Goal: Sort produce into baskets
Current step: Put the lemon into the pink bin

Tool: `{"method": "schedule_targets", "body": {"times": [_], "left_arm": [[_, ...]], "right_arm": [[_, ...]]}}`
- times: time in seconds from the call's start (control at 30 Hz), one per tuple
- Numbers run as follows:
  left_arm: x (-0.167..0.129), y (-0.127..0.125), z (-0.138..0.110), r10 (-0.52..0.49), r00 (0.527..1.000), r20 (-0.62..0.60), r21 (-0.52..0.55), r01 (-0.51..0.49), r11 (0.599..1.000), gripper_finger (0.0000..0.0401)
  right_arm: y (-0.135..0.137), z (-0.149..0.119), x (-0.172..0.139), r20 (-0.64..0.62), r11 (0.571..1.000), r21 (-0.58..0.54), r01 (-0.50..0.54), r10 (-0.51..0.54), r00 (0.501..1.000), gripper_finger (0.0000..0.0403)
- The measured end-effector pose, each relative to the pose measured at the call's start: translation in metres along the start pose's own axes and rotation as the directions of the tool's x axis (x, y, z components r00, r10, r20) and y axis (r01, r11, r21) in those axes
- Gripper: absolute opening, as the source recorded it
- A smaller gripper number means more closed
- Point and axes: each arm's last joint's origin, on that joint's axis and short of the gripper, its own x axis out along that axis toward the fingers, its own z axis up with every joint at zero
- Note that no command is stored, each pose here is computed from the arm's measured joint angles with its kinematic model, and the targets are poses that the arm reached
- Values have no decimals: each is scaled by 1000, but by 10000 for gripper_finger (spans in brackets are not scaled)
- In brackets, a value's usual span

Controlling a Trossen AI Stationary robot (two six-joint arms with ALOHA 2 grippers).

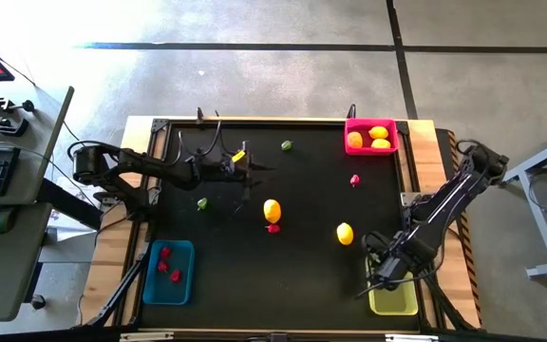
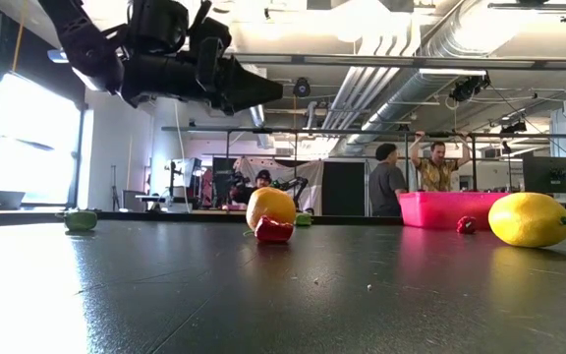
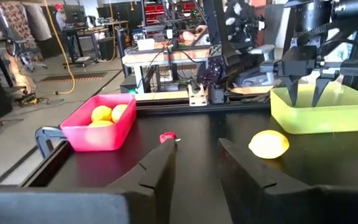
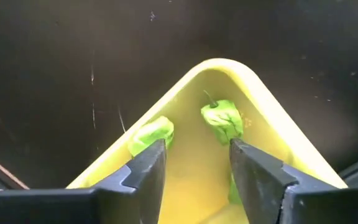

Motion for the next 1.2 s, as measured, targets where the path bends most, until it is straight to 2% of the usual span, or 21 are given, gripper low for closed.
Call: {"method": "schedule_targets", "body": {"times": [0.13,0.27,0.37,0.43,0.6,0.73,0.87,0.93,1.0,1.13,1.2], "left_arm": [[-8,3,-8,19,1000,11,-4,-19,1000,60],[-14,4,-16,31,1000,1,-6,-31,1000,10],[-20,2,-22,33,999,11,17,-33,999,6],[-22,1,-24,31,999,13,27,-32,999,6],[-27,-1,-29,29,1000,4,20,-29,999,1],[-29,-2,-33,28,1000,-4,18,-28,999,1],[-31,-3,-35,28,1000,-6,15,-28,1000,1],[-33,-3,-37,27,1000,-14,13,-27,1000,0],[-33,-4,-38,25,999,-23,6,-25,1000,1],[-33,-4,-38,25,999,-22,-12,-26,1000,1],[-33,-4,-38,25,999,-22,-12,-26,1000,1]], "right_arm": [[-10,6,-14,25,999,25,-27,26,999,126],[-18,14,-26,87,998,-26,-59,61,994,63],[-20,24,-30,170,993,-106,-60,77,982,14],[-21,34,-31,231,988,-151,-38,72,970,8],[-21,65,-29,344,991,-133,6,40,938,37],[-14,92,-26,449,980,-194,33,59,891,63],[-2,122,-18,527,964,-263,35,113,842,106],[2,133,-11,539,961,-275,32,127,833,136],[4,139,-4,508,969,-247,1,129,851,168],[1,140,7,382,992,-104,-78,112,917,231],[-2,138,9,341,995,-32,-92,97,935,254]]}}
